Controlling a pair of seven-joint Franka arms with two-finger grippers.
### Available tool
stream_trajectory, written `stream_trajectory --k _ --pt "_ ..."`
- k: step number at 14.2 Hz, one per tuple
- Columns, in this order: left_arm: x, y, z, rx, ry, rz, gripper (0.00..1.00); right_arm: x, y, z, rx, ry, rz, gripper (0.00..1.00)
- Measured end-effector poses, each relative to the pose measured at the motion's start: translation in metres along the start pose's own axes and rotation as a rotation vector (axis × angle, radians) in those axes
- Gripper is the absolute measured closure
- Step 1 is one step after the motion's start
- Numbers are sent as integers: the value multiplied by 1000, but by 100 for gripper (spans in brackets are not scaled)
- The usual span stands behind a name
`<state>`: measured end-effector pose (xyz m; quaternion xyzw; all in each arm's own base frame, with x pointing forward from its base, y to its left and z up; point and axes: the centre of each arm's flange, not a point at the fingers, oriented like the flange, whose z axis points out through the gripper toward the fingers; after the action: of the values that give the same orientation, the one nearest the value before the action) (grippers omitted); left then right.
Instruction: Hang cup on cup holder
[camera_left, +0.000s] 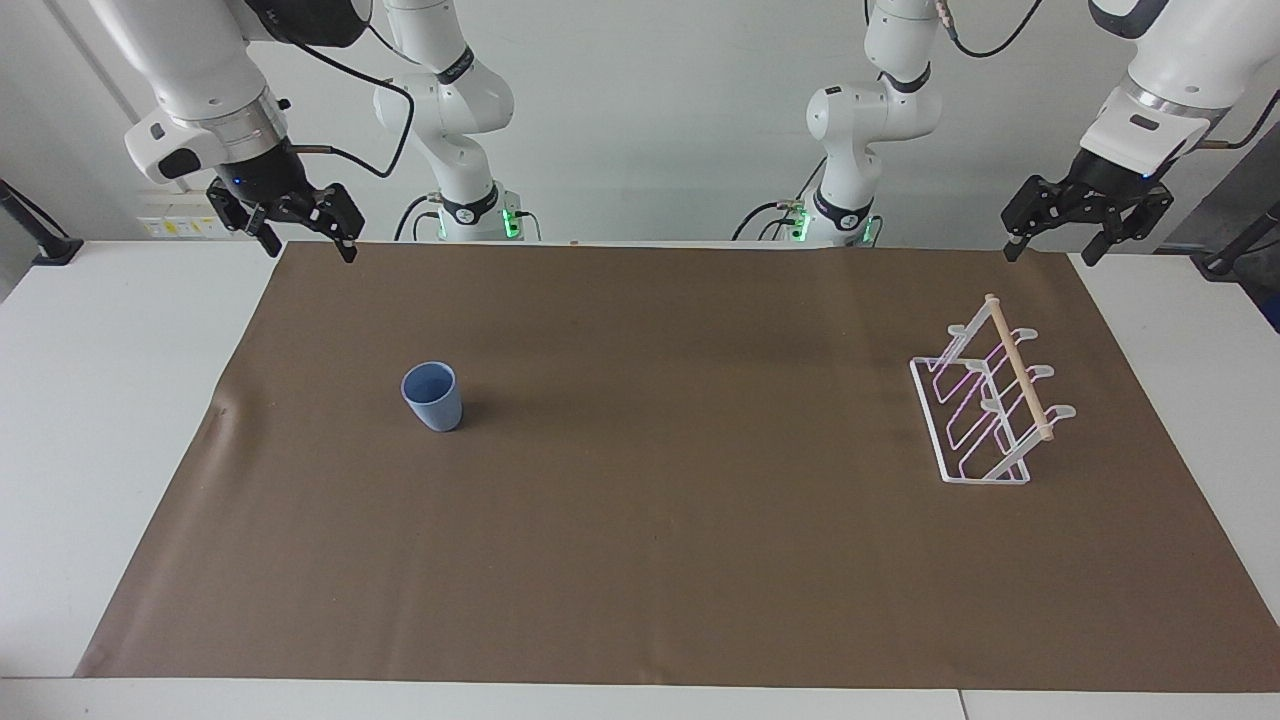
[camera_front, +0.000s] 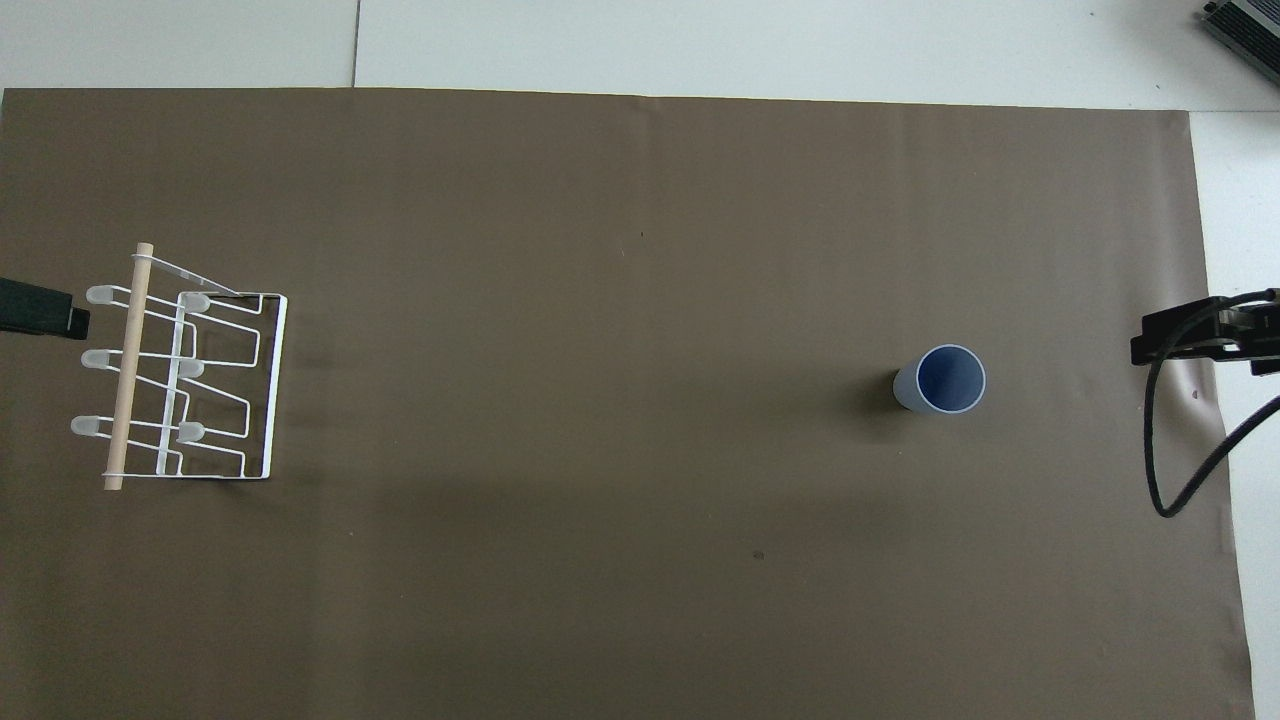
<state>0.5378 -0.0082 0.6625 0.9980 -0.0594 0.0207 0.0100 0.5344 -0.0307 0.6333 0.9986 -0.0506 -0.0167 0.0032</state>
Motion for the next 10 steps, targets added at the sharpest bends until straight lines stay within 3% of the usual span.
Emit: stream_trajectory --k 10 --pt "0 0 0 0 0 0 0 3 0 5 2 25 0 0"
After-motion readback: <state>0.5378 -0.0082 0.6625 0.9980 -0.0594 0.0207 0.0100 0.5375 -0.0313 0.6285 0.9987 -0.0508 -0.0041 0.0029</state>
